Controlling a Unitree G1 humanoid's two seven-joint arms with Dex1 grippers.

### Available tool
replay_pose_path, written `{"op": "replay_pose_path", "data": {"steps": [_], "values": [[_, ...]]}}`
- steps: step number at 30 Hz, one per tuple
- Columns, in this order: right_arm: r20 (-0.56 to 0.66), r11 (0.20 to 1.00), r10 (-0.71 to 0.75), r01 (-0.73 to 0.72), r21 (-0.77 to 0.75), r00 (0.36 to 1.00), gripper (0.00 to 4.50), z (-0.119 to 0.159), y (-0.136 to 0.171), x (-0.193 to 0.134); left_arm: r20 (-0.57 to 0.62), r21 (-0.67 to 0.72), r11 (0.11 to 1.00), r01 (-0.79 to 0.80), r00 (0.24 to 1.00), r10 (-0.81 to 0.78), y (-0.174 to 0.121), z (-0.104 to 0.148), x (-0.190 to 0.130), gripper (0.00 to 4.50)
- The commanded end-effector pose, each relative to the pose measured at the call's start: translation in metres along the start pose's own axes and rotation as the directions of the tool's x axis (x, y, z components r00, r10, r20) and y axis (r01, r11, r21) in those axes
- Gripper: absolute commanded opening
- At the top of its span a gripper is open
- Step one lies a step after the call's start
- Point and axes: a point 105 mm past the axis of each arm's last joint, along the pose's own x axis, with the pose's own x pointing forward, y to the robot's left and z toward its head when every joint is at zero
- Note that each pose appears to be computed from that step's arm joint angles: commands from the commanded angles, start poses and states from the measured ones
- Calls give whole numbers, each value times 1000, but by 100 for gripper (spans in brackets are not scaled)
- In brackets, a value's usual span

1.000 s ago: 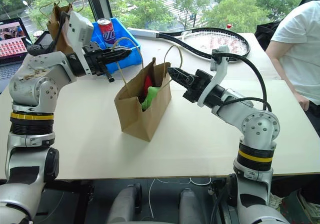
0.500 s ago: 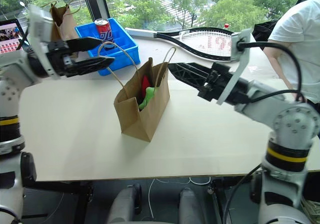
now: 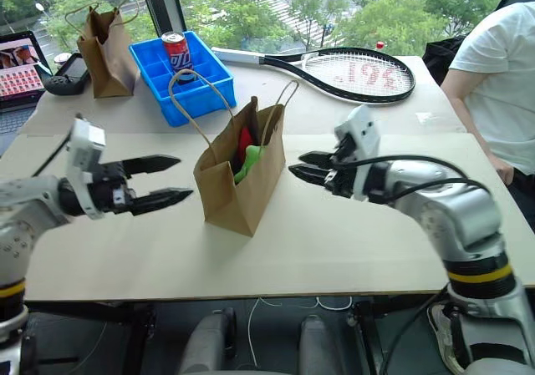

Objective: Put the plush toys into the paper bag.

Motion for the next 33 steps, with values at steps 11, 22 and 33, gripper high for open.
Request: {"op": "replay_pose_path", "data": {"steps": [11,22,33], "values": [[132,995,92,-86,-51,987,10,4,34,42,40,-32,999,9,999,-8,-24,-1,35,450],[157,996,85,-86,-4,984,10,-3,41,57,75,-75,996,-38,996,44,-18,2,51,450],[162,998,59,-63,20,985,0,-7,39,61,16,-103,979,-174,984,177,5,-11,57,91]]}}
